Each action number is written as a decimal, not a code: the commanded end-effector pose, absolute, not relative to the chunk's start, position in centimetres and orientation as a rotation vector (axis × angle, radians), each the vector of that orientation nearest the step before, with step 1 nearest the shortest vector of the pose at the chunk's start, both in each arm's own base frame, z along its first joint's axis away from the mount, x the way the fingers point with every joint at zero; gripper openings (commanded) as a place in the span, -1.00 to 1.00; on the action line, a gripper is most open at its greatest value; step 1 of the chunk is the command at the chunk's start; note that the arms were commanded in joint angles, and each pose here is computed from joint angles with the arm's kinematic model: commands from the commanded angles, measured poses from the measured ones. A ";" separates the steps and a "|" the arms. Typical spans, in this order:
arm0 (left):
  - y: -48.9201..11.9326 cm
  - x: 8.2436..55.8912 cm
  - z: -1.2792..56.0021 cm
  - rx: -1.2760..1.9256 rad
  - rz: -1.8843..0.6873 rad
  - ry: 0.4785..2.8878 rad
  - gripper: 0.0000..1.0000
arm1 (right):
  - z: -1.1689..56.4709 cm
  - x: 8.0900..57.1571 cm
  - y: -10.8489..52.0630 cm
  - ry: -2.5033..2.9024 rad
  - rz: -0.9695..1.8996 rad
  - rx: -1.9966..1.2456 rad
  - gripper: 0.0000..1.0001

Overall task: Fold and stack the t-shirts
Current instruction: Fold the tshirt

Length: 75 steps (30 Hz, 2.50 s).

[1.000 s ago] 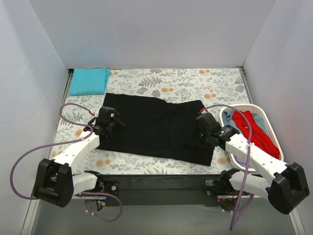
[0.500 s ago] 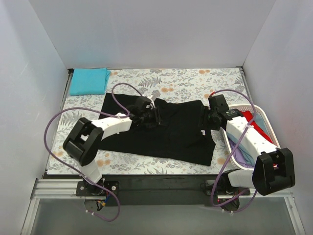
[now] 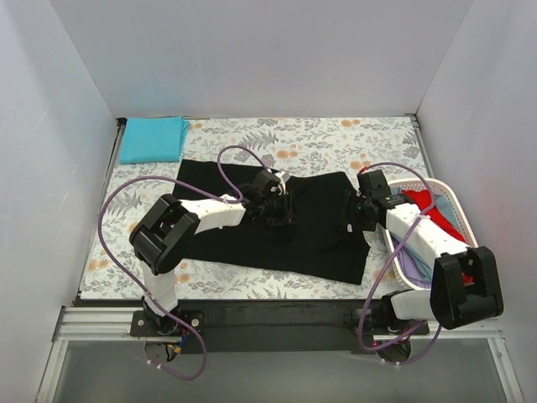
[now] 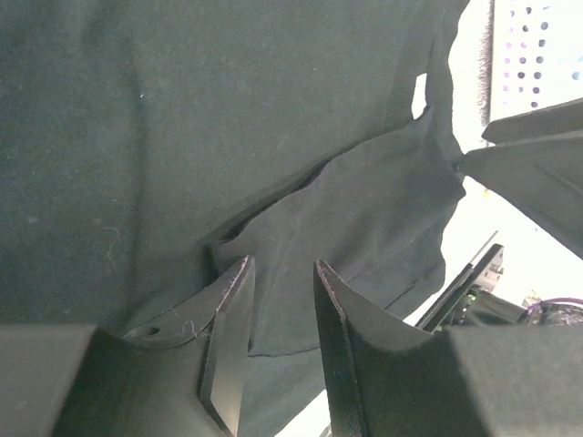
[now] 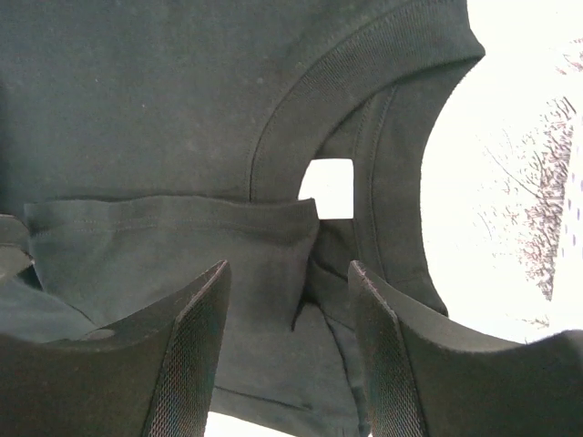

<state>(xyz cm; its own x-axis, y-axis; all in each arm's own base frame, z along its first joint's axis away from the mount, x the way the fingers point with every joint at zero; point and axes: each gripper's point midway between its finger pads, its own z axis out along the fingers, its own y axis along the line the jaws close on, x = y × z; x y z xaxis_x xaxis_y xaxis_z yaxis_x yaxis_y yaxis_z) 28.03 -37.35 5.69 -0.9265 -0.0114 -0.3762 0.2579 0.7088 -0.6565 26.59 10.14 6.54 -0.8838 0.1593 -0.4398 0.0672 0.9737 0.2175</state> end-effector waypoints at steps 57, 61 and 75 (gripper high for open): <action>-37.8 28.5 6.1 0.216 -1.051 2.514 -0.91 | 3.4 28.3 11.3 2.664 0.341 0.148 -0.29; -37.7 28.5 6.0 0.212 -1.047 2.516 -0.93 | 3.4 28.3 11.0 2.663 0.322 0.155 -0.29; -37.6 28.4 5.8 0.206 -1.044 2.521 -0.95 | 2.8 28.2 10.1 2.663 0.257 0.157 -0.12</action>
<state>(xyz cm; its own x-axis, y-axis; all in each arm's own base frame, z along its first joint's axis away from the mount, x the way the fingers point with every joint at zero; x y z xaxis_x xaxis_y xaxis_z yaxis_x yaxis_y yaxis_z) 28.32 -37.15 3.68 -0.9257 -0.0111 -0.3782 0.2475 0.7382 -0.6275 27.86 10.51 2.89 -0.8975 0.1579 -0.4117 0.0706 0.9731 0.2194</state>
